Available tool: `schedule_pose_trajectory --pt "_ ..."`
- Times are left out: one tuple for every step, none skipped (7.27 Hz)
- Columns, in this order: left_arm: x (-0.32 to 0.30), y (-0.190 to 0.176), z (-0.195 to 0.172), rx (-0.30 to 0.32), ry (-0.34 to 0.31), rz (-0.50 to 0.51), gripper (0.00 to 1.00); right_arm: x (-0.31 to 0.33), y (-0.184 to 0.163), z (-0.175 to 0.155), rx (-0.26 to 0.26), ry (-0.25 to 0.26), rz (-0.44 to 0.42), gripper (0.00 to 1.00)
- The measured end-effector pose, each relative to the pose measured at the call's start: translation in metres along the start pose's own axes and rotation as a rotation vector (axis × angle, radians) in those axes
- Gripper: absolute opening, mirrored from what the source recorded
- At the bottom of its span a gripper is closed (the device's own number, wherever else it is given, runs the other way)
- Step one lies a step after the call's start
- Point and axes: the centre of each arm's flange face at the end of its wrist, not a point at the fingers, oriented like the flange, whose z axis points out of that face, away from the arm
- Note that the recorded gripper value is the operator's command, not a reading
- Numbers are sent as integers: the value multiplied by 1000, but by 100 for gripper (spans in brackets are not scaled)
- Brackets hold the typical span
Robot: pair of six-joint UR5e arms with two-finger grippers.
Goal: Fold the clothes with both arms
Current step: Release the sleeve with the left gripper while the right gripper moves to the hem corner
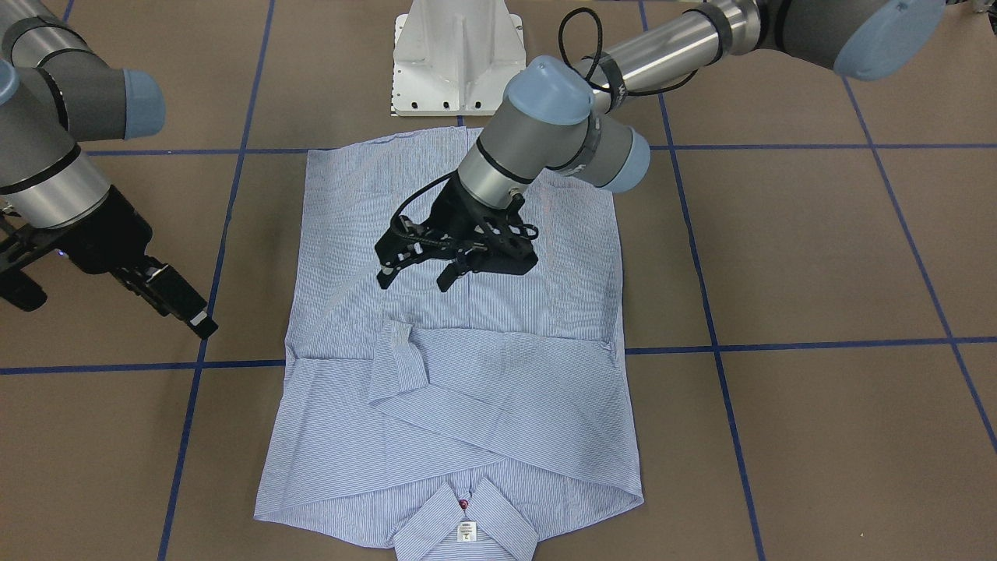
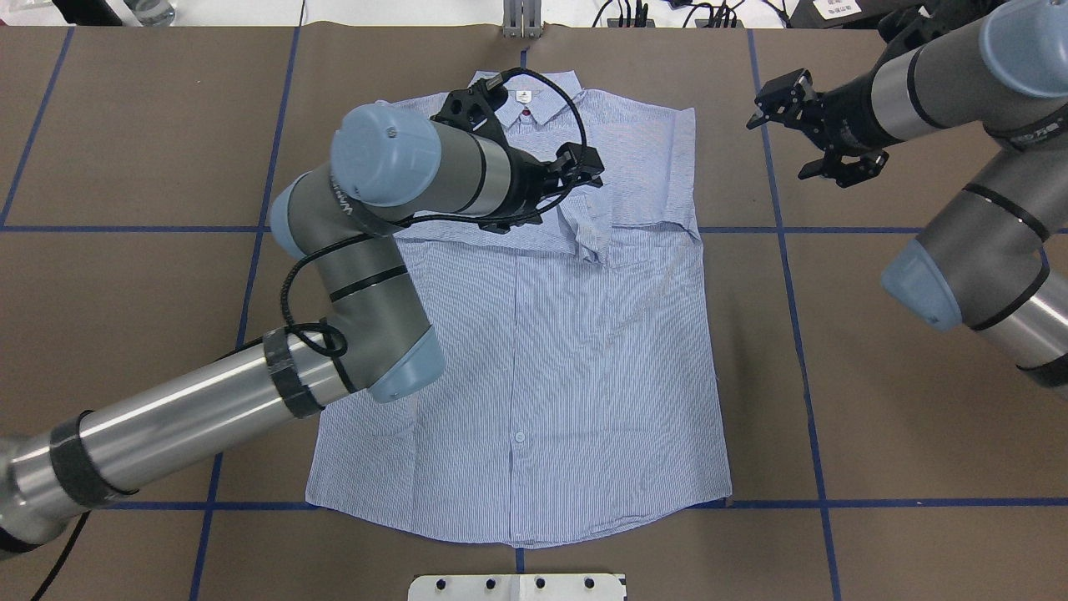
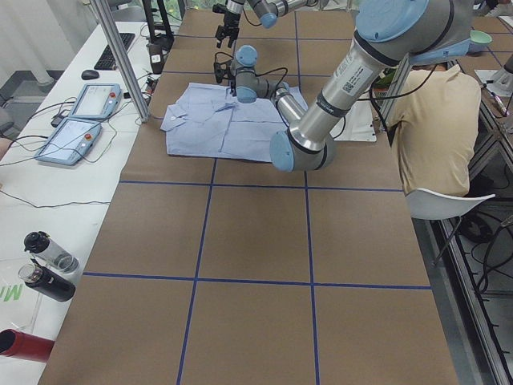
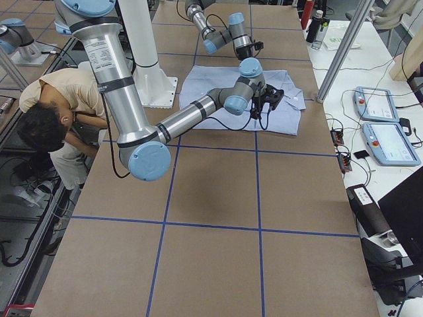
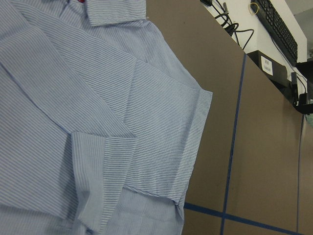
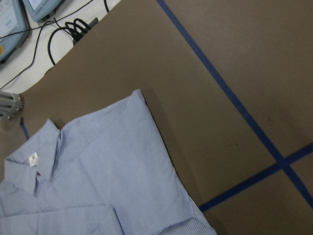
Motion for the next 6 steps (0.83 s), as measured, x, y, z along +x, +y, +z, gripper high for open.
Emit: schedule_pose_trajectory --pt "-21 4 -31 -21 -23 46 93 12 33 9 -23 19 39 99" --pt "-46 2 -58 -58 -44 70 93 30 74 19 -30 40 67 99" --pt "-67 -2 -85 -86 -49 99 93 52 124 27 -22 57 88 99" --pt "-79 -4 -107 -94 -42 124 95 71 176 35 -3 68 116 99" --pt "-88 -5 -122 -95 -39 134 99 83 223 40 20 88 139 99" --pt "-93 -4 -135 -91 -35 139 99 93 264 39 42 127 146 98"
